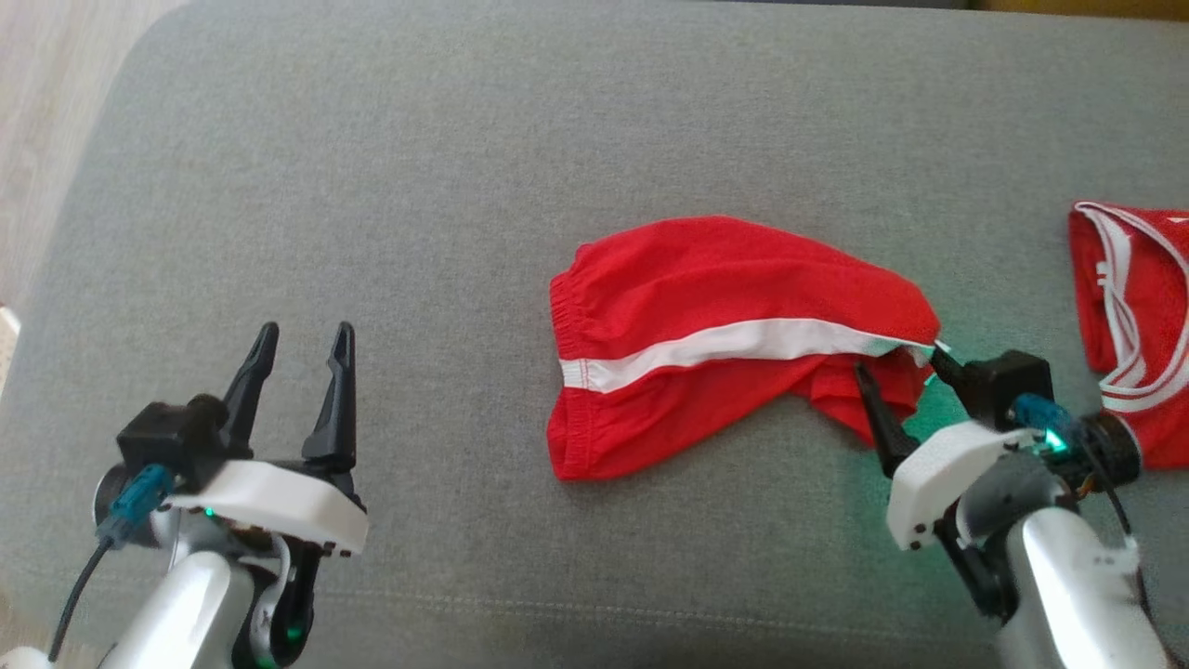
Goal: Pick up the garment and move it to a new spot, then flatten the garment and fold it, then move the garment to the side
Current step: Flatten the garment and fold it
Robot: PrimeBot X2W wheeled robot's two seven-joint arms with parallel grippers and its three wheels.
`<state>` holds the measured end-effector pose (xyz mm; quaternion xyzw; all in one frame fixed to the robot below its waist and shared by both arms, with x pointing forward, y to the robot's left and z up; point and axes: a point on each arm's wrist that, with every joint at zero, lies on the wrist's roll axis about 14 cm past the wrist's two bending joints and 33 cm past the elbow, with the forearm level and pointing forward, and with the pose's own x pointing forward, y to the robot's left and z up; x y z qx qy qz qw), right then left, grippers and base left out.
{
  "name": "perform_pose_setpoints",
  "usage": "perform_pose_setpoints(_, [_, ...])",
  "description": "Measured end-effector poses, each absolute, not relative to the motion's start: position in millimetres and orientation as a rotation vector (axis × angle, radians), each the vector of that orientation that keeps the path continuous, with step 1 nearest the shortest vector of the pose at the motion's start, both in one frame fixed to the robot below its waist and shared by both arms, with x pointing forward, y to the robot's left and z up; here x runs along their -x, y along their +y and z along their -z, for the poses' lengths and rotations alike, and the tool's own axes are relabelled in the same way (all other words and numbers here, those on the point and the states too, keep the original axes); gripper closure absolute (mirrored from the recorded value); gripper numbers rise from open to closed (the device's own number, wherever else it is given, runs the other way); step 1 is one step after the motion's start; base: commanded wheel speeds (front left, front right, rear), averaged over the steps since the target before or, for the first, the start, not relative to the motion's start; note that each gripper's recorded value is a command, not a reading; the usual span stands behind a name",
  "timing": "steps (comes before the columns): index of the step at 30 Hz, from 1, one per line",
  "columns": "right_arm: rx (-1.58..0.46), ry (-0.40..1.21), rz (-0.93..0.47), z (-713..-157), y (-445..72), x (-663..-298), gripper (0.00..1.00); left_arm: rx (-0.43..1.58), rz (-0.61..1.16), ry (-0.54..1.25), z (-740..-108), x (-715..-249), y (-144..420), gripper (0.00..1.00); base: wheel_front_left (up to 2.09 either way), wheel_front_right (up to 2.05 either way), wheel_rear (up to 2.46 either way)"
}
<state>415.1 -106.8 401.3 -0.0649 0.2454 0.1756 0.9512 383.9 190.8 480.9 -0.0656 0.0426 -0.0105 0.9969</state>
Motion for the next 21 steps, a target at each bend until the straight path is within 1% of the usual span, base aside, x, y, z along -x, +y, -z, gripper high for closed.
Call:
perform_pose_setpoints(2, [0.095,0.463,-0.351,-410,-103,-413,0.00,0.130,0.029,0.084,-482,-384,189,0.00,0.00,0.00,0.00])
perform_pose_setpoints(3, [0.062,0.416,-0.345,-421,-99,-410,0.00,0.127,0.036,0.081,-484,-384,187,0.00,0.00,0.00,0.00])
perform_pose_setpoints(7, [-0.009,0.331,-0.313,-444,-102,-402,0.00,0.120,0.038,0.063,-491,-383,187,0.00,0.00,0.00,0.00])
perform_pose_setpoints(16, [-0.041,0.158,-0.236,-500,-124,-402,0.00,0.101,0.059,0.030,-504,-377,182,0.00,0.00,0.00,0.00])
perform_pose_setpoints(21, [-0.059,0.119,-0.208,-513,-134,-397,0.00,0.092,0.064,0.026,-508,-367,178,0.00,0.00,0.00,0.00])
